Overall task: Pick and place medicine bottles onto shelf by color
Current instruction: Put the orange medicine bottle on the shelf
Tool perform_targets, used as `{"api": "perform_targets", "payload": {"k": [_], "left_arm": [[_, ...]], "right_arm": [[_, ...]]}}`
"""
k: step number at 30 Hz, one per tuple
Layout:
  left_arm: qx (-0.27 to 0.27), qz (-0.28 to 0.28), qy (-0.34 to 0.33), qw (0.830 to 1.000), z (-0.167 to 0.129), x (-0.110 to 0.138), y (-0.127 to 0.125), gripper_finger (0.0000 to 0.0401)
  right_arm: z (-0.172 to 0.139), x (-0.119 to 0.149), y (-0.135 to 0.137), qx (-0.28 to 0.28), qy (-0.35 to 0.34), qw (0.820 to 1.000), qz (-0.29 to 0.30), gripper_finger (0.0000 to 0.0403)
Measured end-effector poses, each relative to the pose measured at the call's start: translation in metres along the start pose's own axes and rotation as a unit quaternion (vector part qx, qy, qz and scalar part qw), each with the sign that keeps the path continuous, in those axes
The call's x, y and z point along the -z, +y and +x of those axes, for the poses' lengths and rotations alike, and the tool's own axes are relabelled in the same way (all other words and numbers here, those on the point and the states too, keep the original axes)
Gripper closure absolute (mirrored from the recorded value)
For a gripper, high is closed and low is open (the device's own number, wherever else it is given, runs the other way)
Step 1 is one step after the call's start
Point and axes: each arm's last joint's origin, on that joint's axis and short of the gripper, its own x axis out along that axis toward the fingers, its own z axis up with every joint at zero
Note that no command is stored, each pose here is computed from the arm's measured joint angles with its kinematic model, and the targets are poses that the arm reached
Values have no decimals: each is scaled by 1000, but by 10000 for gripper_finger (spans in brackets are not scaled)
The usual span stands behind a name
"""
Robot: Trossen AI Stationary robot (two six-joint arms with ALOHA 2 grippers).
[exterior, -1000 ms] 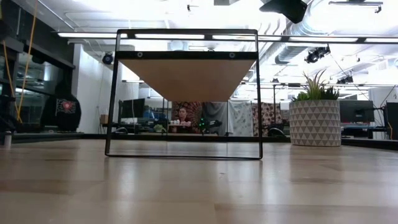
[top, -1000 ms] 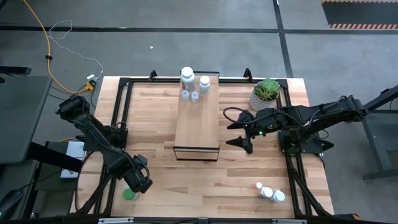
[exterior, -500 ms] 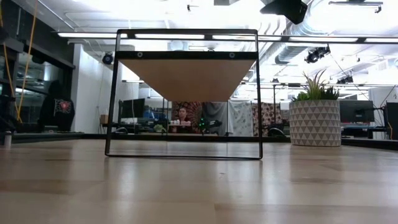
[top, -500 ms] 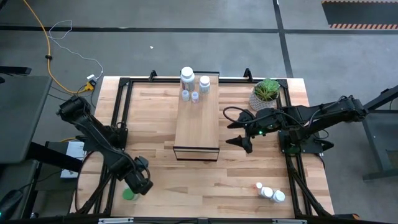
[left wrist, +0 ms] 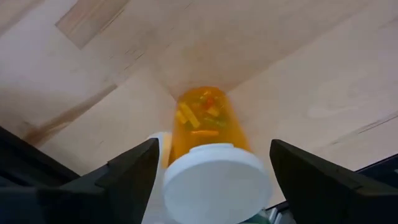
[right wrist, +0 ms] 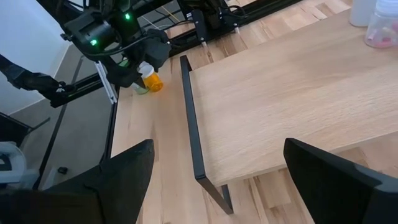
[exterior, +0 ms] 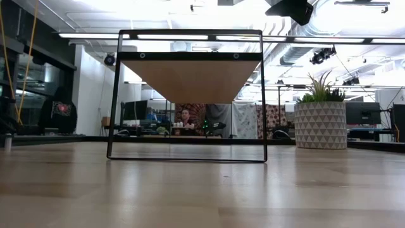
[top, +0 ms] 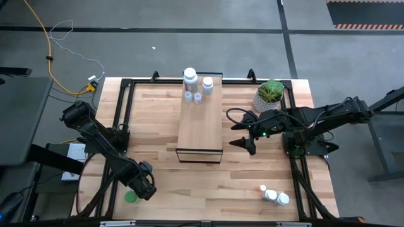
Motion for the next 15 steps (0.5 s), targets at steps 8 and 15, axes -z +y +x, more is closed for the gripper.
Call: {"api": "perform_targets", "payload": {"k": [8,15], "left_arm": [[-1,1,5,1000,0,-1,0,165],[-1,10,5,1000,-1,-2,0,207]], "right_arm": [[0,0,0,1,1,1000,7,54],[0,0,0,1,1,1000,10,54]]}}
